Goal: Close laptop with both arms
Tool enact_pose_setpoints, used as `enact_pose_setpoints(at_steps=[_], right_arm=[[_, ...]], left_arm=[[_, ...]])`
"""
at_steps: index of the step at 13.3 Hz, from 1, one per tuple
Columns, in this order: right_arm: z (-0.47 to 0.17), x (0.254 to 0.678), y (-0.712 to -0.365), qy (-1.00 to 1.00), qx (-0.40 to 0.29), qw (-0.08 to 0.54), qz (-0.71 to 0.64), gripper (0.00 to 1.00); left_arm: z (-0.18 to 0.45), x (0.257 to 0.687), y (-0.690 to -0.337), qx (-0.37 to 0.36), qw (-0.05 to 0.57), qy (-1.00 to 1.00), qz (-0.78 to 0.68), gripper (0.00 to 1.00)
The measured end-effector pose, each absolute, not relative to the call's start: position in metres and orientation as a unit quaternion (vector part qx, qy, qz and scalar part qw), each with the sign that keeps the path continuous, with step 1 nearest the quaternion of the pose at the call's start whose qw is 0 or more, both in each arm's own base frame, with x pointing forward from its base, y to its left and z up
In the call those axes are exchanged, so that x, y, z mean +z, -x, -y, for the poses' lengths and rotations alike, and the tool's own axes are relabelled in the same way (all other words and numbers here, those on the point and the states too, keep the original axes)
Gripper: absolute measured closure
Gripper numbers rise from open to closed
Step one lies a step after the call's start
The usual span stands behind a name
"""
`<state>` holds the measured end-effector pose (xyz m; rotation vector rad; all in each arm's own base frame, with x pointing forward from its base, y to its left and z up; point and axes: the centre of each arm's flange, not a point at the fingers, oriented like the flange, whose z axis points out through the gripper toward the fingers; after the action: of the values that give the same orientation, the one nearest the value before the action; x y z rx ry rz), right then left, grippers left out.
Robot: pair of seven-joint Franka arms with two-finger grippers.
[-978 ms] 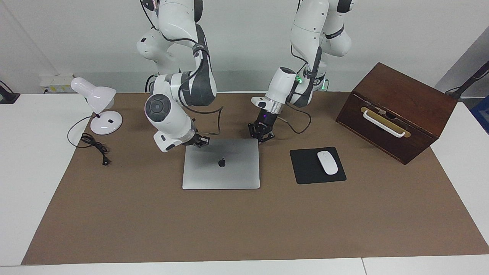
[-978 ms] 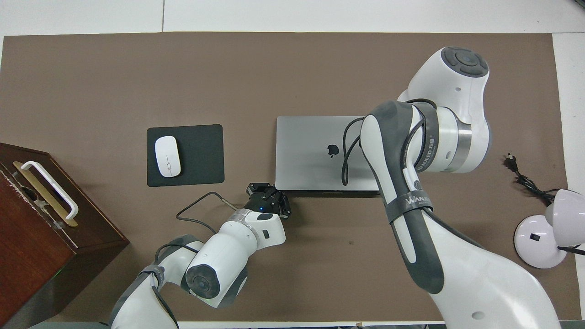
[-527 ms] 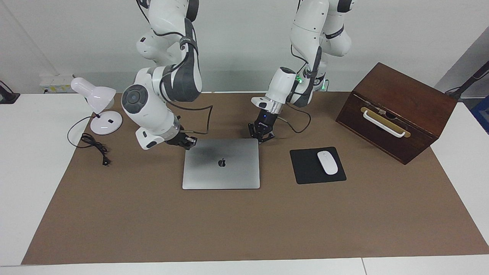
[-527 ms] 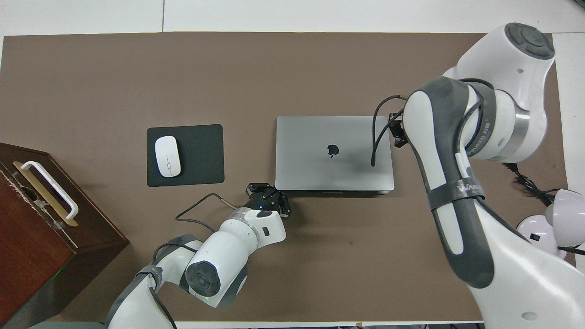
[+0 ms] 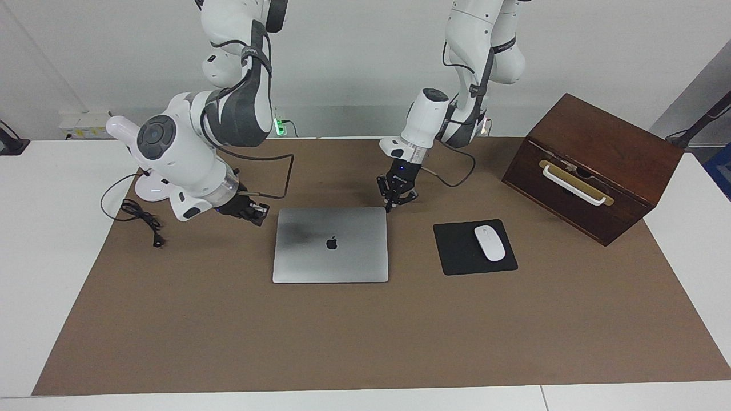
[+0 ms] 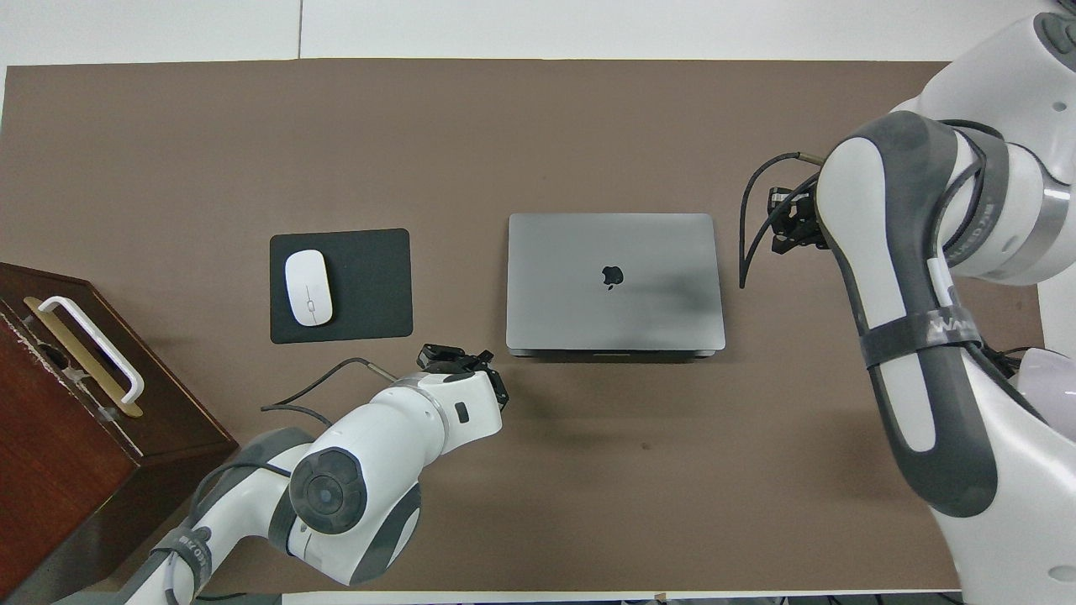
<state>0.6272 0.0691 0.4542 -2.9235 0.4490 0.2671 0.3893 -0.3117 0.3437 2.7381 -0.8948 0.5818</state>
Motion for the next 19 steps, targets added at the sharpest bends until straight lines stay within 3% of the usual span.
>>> enact_pose_setpoints(at_steps=[2,4,10,13,14,19], right_arm=[[-0.053,0.46,-0.628,0.981,0.089,0.083,-0.149,0.81],[-0.043,0.469,-0.625,0.984,0.086,0.076,-0.138,0.76],[-0.01,0.494,-0.616,0.992,0.077,0.044,-0.091,0.11],[0.0,0.522,-0.607,0.995,0.056,0.031,-0.075,0.09],[0.005,0.531,-0.605,0.995,0.049,0.033,-0.077,0.1],[0.055,0.56,-0.593,0.998,0.021,0.037,-0.042,0.09]], left_arm=[[0.303,0.358,-0.388,0.176,0.098,-0.932,0.301,0.99],[0.292,0.37,-0.39,0.156,0.094,-0.938,0.293,0.99],[0.233,0.456,-0.421,0.098,0.085,-0.961,0.245,0.99],[0.206,0.493,-0.437,0.081,0.057,-0.964,0.247,0.99],[0.202,0.503,-0.44,0.079,0.05,-0.965,0.246,0.93],[0.157,0.529,-0.457,0.055,0.034,-0.977,0.205,0.32]])
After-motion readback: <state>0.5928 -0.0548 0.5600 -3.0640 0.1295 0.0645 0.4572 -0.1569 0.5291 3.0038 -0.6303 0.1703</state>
